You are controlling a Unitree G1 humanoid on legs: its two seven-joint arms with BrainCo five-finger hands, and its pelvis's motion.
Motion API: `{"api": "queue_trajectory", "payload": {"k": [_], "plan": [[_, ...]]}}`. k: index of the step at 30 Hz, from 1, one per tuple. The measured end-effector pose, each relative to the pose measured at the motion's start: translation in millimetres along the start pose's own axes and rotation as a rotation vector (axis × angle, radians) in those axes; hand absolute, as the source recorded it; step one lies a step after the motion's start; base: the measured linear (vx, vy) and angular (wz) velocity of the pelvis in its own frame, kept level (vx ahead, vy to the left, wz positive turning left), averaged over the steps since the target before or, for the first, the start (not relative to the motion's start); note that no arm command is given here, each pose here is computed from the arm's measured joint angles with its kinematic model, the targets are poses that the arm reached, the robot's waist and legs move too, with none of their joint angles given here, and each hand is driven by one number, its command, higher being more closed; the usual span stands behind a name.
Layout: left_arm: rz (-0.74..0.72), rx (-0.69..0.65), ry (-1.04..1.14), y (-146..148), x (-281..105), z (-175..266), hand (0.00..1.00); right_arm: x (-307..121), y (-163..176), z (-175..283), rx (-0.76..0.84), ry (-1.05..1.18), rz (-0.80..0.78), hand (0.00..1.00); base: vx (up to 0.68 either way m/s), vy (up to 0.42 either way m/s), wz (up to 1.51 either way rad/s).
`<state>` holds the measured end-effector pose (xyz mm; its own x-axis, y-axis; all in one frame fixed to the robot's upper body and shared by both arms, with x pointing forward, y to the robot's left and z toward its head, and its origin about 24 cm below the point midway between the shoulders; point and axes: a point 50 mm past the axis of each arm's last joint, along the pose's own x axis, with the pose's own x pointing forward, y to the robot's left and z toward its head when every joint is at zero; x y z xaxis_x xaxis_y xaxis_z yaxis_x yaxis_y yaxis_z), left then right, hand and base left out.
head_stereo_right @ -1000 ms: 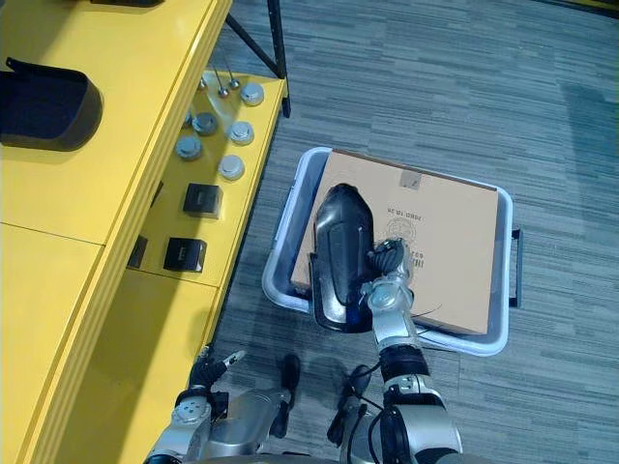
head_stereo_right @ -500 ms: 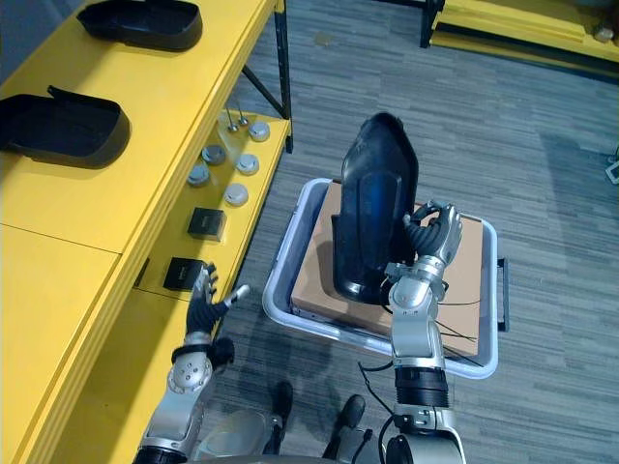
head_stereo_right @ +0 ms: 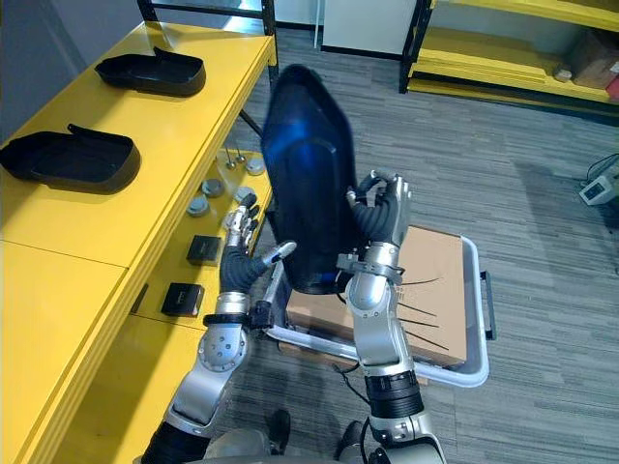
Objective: Walk over and take plastic housings, then place them on the shelf
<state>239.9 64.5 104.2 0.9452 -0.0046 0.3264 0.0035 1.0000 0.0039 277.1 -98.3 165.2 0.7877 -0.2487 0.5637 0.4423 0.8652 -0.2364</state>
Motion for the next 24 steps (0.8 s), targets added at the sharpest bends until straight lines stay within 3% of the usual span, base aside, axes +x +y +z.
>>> {"api": "queue_trajectory", "payload": {"k": [1, 2, 17, 18, 24], "plan": [[0.001, 0.000, 0.000, 0.0, 0.1, 0.0, 0.00, 0.0, -0.2, 2.5, 0.008, -0.008, -0.003, 1.00, -0.01, 0.011, -0.06], [0.004, 0.002, 0.006, -0.1, 0.1, -1.5, 1.00, -0.7, 0.7, 5.5, 0.023, -0.016, -0.003, 1.00, -0.01, 0.011, -0.08], [0.054, 0.063, 0.091, 12.0, 1.5, -20.9, 1.00, -17.7, 13.7, 9.9, 0.141, -0.027, 0.121, 1.00, -0.01, 0.005, -0.04], [0.055, 0.060, 0.093, 12.1, 1.6, -20.9, 1.00, -17.8, 13.8, 9.9, 0.141, -0.027, 0.122, 0.00, 0.00, 0.000, 0.00], [0.057, 0.055, 0.096, 13.7, 1.8, -21.3, 1.00, -17.7, 13.1, 11.3, 0.192, -0.054, 0.168, 0.00, -0.01, 0.003, -0.02]]}}
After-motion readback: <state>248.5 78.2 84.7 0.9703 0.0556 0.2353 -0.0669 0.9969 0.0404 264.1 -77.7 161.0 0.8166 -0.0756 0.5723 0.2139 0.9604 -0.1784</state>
